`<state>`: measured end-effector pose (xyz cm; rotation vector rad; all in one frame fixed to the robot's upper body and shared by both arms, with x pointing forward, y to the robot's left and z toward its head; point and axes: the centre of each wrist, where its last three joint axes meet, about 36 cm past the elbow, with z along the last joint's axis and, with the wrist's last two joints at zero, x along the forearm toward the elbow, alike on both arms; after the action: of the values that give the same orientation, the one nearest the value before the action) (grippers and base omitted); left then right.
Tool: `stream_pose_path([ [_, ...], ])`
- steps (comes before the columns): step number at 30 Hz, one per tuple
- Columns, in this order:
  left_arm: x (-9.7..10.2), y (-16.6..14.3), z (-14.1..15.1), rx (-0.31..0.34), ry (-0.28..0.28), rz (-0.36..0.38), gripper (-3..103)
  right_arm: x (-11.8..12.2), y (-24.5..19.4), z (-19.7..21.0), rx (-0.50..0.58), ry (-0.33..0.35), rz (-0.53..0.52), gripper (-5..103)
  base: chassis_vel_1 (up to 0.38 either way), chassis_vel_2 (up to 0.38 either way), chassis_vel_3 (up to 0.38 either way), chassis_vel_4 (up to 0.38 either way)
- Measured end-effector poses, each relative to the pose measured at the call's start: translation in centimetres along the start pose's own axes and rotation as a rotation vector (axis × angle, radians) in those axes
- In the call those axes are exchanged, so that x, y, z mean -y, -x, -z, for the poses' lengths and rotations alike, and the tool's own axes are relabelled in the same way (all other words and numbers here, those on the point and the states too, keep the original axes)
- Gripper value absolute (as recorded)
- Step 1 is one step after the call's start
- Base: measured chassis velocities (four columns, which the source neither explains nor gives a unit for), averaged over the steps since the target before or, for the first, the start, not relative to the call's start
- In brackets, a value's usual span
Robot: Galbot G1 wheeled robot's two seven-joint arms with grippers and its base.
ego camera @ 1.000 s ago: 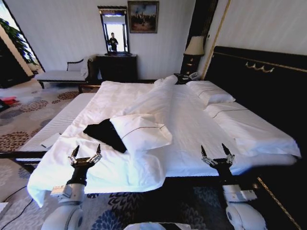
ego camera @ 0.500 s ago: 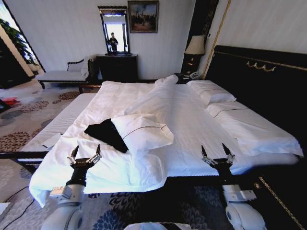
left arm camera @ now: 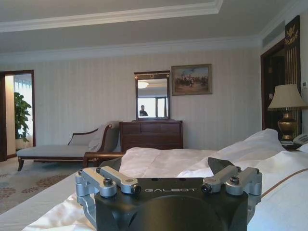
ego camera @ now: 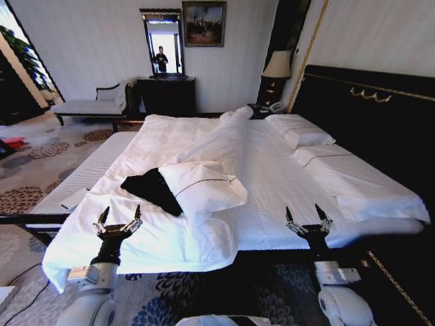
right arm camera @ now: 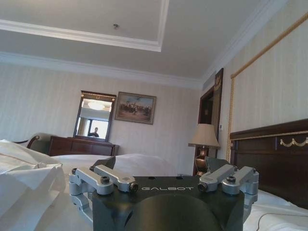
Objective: Fold the clothes on the bed.
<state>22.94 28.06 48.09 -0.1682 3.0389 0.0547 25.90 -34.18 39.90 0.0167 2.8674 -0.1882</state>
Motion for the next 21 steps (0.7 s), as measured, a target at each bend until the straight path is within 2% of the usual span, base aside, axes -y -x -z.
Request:
stream_pose_path([
  [15, 0.0, -0.9, 0.6, 0.006, 0.018, 0.015, 100, -0.4, 0.8, -0.8, 0.024, 0.025, -0.039, 100, -0.052, 0.053, 0.047, -0.055],
  [18, -0.3, -0.9, 1.3, 0.021, 0.023, 0.024, 100, -0.6, 1.2, -0.7, 0.032, 0.065, -0.06, 100, -0.018, 0.02, 0.014, -0.027],
  [21, -0.9, -1.0, 2.3, 0.035, 0.03, 0.039, 100, -1.1, 2.3, 0.1, 0.015, 0.174, -0.067, 100, 0.0, 0.0, 0.0, 0.0],
])
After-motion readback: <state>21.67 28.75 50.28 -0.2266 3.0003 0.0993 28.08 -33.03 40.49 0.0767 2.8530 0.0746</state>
